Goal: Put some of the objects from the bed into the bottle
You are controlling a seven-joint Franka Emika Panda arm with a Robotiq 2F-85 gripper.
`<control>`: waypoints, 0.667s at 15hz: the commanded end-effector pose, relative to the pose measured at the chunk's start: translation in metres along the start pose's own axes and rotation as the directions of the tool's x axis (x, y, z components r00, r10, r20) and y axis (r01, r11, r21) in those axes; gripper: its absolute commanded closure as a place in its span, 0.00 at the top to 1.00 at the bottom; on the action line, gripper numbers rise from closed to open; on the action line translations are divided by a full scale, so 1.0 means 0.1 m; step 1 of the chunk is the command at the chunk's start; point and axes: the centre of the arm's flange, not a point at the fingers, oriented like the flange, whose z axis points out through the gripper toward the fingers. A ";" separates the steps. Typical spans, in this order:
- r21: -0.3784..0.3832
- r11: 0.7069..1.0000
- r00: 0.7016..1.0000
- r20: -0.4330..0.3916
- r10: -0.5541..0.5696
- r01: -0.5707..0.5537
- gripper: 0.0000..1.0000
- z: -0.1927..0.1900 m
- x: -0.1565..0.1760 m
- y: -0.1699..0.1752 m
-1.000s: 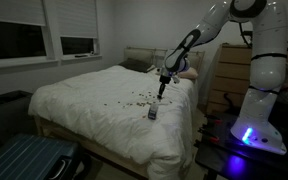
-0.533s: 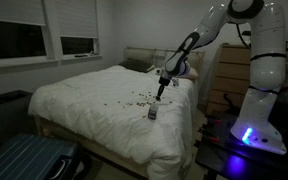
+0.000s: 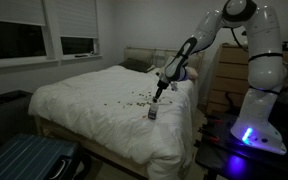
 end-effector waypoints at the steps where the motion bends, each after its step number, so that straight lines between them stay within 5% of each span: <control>1: -0.017 1.000 1.000 -0.020 -0.017 0.016 0.02 0.08 -0.15 0.05; 10: -0.066 0.996 0.998 -0.029 -0.054 0.052 0.02 0.37 -0.26 0.13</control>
